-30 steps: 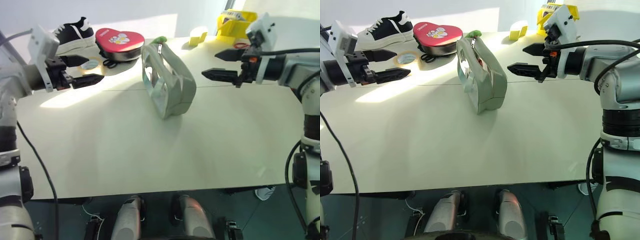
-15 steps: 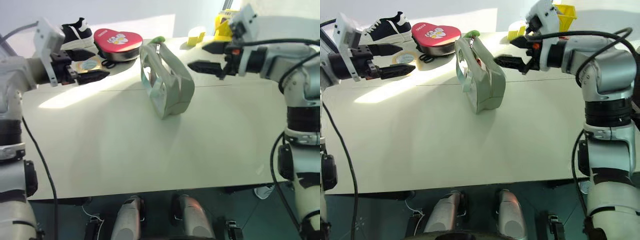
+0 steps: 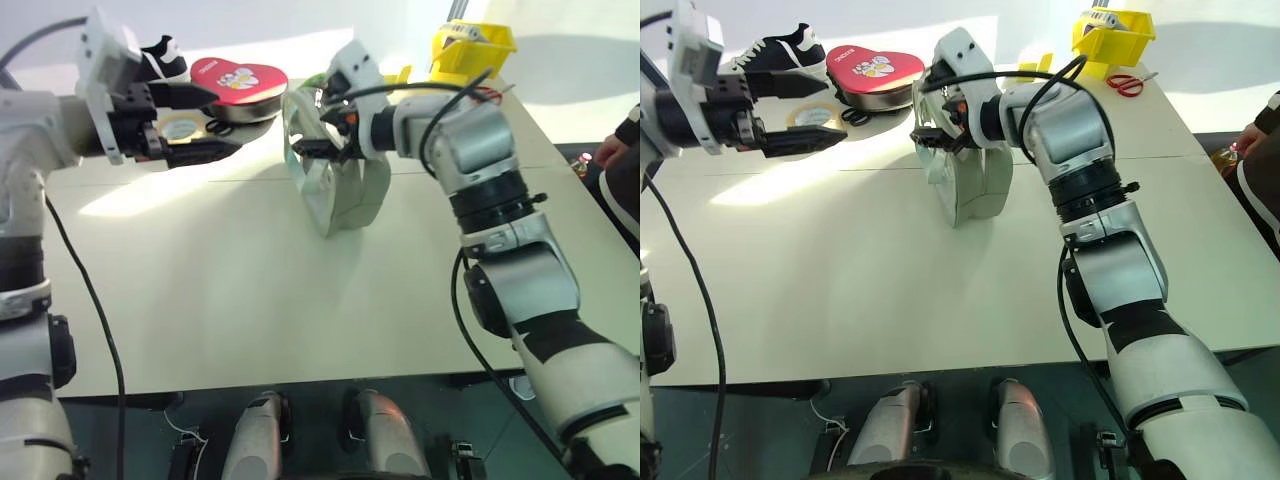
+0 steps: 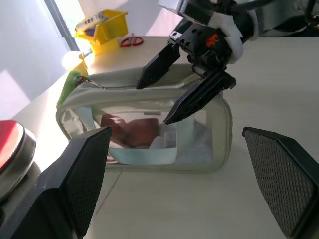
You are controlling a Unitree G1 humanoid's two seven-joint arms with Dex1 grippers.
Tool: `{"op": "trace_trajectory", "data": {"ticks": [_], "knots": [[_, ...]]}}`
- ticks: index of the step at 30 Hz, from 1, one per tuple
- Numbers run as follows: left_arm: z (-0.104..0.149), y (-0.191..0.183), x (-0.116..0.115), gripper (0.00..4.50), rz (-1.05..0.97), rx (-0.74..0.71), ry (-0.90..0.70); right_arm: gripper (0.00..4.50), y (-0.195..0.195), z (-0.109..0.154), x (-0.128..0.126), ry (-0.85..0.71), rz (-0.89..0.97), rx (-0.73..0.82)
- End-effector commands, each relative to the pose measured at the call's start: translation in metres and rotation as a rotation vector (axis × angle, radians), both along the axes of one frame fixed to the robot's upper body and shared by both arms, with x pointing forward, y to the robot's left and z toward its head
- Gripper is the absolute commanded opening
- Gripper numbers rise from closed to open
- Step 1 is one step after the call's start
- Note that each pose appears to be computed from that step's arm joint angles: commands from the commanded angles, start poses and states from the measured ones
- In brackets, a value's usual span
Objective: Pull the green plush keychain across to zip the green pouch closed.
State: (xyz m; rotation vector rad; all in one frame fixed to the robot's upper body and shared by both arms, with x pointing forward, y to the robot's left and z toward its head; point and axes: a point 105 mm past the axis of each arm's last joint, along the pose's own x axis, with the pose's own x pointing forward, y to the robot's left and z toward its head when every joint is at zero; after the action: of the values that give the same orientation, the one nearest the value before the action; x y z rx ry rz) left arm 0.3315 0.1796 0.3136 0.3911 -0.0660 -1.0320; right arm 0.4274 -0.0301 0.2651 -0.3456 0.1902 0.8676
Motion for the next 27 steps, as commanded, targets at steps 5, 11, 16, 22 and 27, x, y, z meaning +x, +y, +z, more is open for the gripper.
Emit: {"op": "trace_trajectory", "data": {"ticks": [5, 11, 16, 22, 27], "knots": [[0.020, 0.005, -0.014, 4.50, 0.032, -0.019, -0.092, 2.66, 0.008, 0.015, 0.002, -0.082, 0.053, -0.017], [0.019, 0.009, -0.014, 4.50, 0.060, -0.033, -0.094, 0.02, 0.011, 0.029, -0.004, -0.330, 0.192, -0.158], [0.017, 0.017, -0.011, 4.50, 0.095, -0.040, -0.089, 0.02, 0.005, 0.044, -0.033, -0.698, 0.497, -0.393], [0.012, 0.015, -0.012, 4.50, 0.088, -0.036, -0.079, 0.02, -0.016, 0.023, -0.041, -0.694, 0.622, -0.452], [0.012, 0.012, -0.011, 4.50, 0.079, -0.041, -0.077, 0.02, -0.019, -0.004, -0.044, -0.635, 0.654, -0.432]]}}
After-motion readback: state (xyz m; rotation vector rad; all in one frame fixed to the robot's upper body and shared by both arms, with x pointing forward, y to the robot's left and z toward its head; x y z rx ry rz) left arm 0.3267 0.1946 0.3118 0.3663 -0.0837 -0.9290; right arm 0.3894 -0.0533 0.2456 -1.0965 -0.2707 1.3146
